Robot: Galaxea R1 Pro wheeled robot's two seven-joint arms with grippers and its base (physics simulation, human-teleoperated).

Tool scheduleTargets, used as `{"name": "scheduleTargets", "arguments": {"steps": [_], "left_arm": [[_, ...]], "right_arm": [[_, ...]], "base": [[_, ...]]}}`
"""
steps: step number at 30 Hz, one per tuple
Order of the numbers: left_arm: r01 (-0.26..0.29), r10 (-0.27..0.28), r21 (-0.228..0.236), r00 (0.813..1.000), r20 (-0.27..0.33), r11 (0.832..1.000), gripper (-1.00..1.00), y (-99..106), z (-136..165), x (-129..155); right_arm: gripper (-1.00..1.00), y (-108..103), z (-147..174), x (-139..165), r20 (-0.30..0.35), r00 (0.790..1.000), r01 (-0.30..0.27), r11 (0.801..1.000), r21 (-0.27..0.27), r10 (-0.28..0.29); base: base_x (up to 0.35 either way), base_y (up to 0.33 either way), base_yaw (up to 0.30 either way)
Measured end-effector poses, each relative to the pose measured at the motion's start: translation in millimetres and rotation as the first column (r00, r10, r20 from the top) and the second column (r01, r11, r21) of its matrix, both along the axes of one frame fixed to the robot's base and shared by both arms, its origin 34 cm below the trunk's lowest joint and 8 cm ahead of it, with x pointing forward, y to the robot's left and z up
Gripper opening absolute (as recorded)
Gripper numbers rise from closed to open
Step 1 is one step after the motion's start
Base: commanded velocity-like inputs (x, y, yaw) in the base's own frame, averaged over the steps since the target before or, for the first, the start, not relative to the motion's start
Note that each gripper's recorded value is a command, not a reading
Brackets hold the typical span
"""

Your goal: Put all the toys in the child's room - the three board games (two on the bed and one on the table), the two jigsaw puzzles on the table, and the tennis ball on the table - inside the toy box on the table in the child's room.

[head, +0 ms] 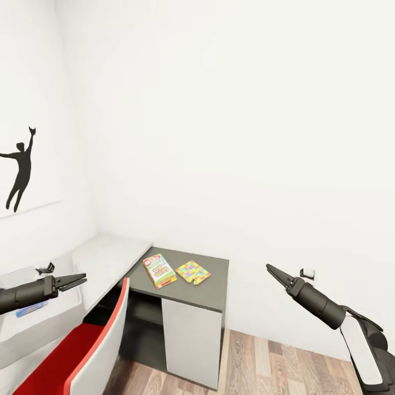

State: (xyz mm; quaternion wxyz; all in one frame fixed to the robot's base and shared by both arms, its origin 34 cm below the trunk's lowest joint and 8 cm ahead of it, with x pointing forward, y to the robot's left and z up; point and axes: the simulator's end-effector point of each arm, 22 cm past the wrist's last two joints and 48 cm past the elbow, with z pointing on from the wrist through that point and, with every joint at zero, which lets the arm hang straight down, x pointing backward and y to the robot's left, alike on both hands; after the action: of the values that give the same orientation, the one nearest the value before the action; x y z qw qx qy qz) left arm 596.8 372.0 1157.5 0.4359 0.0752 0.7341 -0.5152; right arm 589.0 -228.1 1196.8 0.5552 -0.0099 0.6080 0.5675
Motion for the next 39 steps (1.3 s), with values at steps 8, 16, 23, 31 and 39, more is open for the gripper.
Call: {"name": "scheduleTargets", "arguments": {"steps": [8,16,23,31,39], "left_arm": [[0.0,0.0,0.0,1.0,0.0,1.0,1.0,0.2,0.1,0.0],[0.001,-0.001,-0.001,1.0,0.0,1.0,1.0,-0.7,-0.2,0.2],[0.001,-0.001,-0.001,1.0,0.0,1.0,1.0,-0.8,-0.2,0.1],[0.001,-0.001,-0.001,1.0,0.0,1.0,1.0,-0.9,-0.4,0.2],[0.001,-0.001,-0.001,1.0,0.0,1.0,1.0,-0.9,-0.3,0.1]], "right_arm": [[1.0,-12.8,2.2,1.6,0.004,1.0,0.03,0.999,0.011,-0.03],[1.0,-17.4,2.9,2.2,0.005,0.999,0.041,0.999,0.015,-0.041],[1.0,-18.4,0.5,2.9,-0.003,0.999,0.043,0.999,0.018,-0.043],[1.0,-20.5,-10.0,6.0,-0.032,0.998,0.047,0.999,0.028,-0.046],[1.0,-26.3,-15.7,8.3,-0.05,0.997,0.06,0.998,0.035,-0.058]], "base": [[-0.002,0.0,-0.28],[-0.041,0.0,-0.28],[-0.031,0.0,-0.28],[-0.048,0.0,-0.28],[-0.061,0.0,-0.28]]}}
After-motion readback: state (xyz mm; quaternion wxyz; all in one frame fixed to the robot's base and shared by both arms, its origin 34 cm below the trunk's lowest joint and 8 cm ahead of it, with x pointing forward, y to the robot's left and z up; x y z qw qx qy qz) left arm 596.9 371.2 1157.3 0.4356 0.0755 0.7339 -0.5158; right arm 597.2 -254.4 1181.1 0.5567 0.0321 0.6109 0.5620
